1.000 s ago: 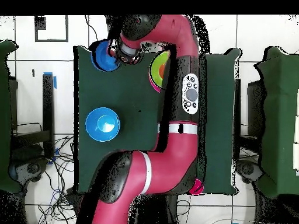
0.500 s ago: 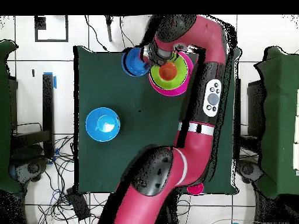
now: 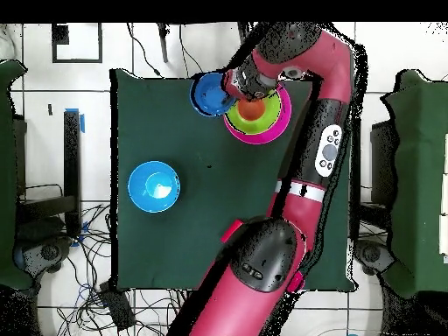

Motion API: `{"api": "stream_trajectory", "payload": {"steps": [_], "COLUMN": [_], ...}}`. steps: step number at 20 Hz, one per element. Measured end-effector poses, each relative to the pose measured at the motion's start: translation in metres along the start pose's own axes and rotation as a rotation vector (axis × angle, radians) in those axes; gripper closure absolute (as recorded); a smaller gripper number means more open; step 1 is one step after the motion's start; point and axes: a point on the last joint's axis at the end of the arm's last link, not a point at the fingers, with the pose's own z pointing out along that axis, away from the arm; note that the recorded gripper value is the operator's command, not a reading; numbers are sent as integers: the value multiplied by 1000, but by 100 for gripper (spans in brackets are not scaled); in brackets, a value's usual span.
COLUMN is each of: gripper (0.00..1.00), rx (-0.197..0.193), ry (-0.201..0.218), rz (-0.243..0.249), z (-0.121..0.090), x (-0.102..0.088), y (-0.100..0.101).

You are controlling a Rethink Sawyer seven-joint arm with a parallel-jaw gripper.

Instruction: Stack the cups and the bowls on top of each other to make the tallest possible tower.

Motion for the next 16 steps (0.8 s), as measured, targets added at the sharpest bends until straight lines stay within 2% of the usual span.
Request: {"api": "stream_trajectory", "payload": {"steps": [1,2,8,12,14,16], "gripper": [100,100,100,100,100,100], "rx": [-51,-76,-192,-196,-176,-139], "ry": [19,30,65,66,64,62], "rz": [-20,-33,-106,-119,-112,-97], "z": [-2,-3,-4,-4,-1,4], "x": [2,3,6,4,1,-2], "y": [7,12,45,58,60,59]}}
